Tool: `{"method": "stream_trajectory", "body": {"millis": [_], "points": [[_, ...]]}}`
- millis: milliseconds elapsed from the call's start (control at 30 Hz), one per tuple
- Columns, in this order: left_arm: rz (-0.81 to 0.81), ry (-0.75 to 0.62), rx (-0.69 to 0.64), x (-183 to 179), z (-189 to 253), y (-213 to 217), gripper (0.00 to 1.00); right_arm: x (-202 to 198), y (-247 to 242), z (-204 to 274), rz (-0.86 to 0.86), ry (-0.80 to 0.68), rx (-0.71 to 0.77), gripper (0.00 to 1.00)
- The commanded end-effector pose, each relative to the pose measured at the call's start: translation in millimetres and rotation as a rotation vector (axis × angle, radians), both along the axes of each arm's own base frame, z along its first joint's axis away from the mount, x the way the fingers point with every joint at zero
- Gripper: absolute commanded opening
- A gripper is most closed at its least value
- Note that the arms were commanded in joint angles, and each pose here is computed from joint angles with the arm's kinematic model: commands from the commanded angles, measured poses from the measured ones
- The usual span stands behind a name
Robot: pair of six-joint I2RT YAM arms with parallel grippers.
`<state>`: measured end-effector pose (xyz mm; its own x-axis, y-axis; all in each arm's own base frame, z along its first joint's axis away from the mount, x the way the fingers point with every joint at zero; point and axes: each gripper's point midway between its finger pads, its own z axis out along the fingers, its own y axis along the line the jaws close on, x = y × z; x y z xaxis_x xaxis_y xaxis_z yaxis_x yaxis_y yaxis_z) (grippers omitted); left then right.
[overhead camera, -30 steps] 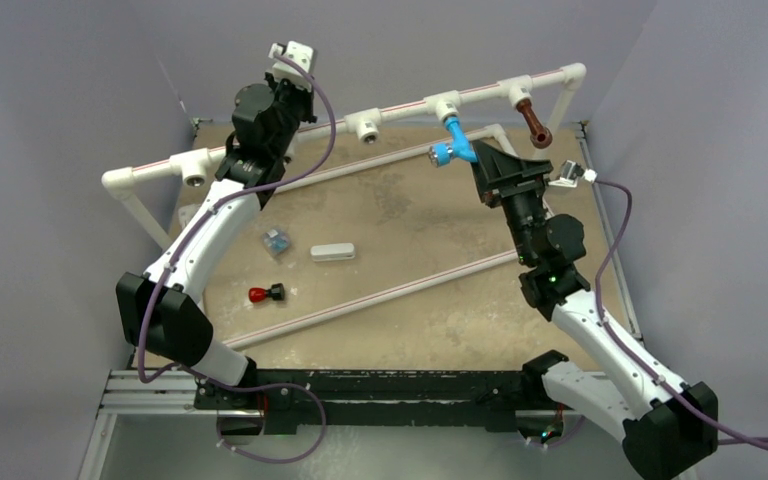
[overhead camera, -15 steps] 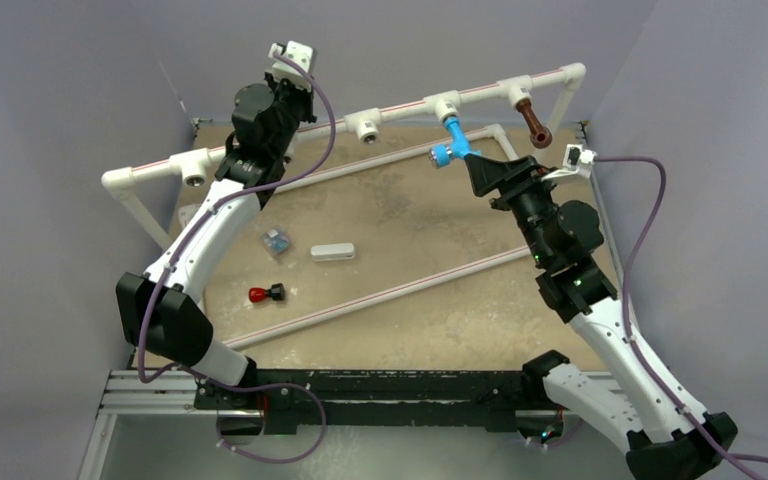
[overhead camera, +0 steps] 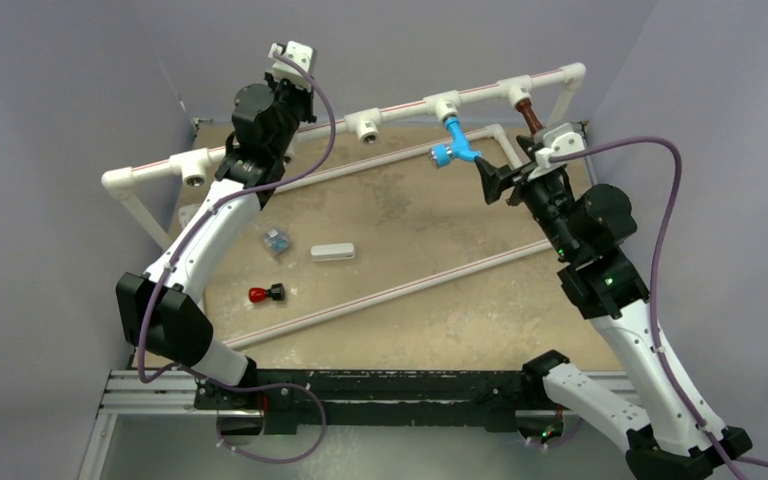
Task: Install the water faucets
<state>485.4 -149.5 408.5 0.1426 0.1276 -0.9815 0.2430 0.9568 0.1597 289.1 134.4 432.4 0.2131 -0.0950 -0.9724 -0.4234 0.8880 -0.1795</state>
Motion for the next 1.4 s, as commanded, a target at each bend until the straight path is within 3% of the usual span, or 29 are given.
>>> {"method": "stream_trajectory", "body": {"millis": [0,267,433,700,900,1100,1367], "points": [[-0.008,0.175,0.065,5,-66,-3,0.00,-6,4,8,0.031,-0.152,-0.318,0.76],[-0.006,0.176,0.067,6,-67,-2,0.00,-9,22,-7,0.054,-0.350,-0.706,0.77],[-0.004,0.178,0.070,7,-69,-2,0.00,1,30,-18,-0.056,-0.455,-0.891,0.78],[0.003,0.179,0.076,8,-71,-1,0.00,18,26,-13,-0.279,-0.602,-1.084,0.78],[0.004,0.183,0.079,9,-73,-1,0.00,29,34,-9,-0.331,-0.651,-1.105,0.76],[0.004,0.184,0.080,10,-73,-1,0.00,42,42,-11,-0.347,-0.631,-1.071,0.63],[0.002,0.179,0.076,9,-71,-1,0.00,48,42,-21,-0.362,-0.587,-1.000,0.29]]}}
